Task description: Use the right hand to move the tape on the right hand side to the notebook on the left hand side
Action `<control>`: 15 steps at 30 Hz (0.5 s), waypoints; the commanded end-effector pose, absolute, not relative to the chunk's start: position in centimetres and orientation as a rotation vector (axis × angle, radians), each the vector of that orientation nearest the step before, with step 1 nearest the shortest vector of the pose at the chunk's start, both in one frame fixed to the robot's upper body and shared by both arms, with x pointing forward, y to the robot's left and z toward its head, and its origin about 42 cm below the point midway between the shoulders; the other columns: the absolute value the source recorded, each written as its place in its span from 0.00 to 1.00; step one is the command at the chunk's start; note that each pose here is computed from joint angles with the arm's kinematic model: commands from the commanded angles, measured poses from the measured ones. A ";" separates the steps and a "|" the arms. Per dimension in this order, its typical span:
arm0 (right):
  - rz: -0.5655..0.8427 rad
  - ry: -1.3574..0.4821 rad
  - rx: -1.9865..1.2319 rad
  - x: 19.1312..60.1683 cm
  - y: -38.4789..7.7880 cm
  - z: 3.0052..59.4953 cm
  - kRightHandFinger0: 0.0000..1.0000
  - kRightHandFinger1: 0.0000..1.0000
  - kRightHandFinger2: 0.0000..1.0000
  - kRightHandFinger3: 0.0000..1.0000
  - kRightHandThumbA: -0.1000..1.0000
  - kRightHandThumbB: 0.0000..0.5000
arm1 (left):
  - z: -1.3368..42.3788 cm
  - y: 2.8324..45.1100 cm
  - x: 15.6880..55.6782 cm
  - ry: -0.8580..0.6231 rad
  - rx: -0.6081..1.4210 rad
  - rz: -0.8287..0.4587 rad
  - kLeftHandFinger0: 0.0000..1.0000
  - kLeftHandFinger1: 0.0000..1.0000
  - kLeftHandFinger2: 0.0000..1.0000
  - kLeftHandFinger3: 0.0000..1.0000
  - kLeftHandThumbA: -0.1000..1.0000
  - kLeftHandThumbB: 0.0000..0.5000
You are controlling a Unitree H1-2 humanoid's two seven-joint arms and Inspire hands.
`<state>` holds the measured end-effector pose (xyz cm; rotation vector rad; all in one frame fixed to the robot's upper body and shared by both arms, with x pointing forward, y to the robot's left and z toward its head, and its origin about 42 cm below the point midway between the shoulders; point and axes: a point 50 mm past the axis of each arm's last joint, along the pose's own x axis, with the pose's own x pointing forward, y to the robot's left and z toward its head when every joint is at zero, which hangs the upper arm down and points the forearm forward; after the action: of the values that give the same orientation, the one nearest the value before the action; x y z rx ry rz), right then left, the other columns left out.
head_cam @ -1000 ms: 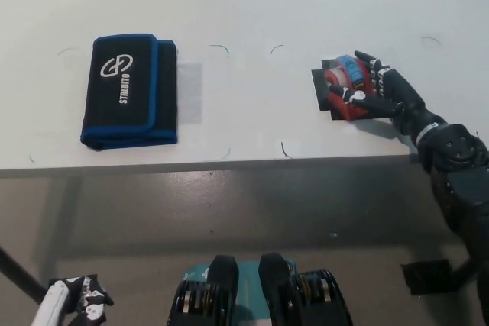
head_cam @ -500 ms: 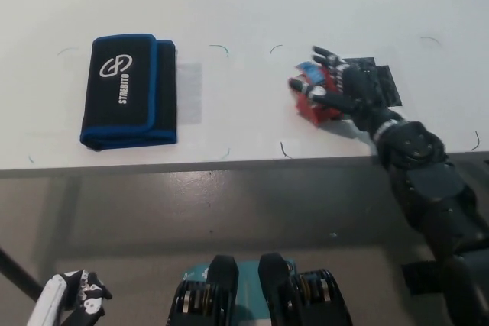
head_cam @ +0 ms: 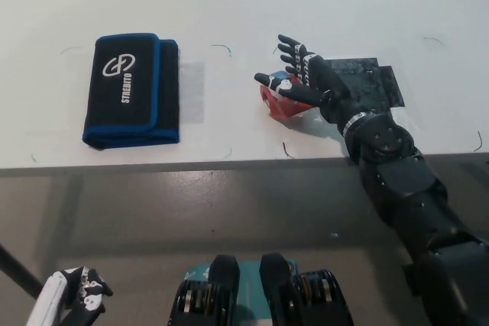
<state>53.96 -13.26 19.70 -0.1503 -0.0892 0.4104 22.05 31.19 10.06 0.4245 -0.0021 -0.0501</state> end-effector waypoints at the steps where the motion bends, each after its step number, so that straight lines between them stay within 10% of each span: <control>1: 0.409 -0.198 -0.134 54.7 -11.8 22.7 1.00 1.00 1.00 1.00 1.00 0.74 | 11.5 31.6 22.4 -0.055 0.443 -0.060 0.18 0.16 0.24 0.41 0.39 0.00; 15: 0.431 -0.211 -0.072 54.4 -8.9 23.0 1.00 1.00 1.00 1.00 1.00 0.79 | 12.3 31.7 23.2 -0.080 0.454 -0.061 0.19 0.17 0.25 0.42 0.37 0.00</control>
<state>53.33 -11.05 18.96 -0.0978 -0.0841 0.4206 22.70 31.12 10.89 0.4311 -0.0326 -0.0571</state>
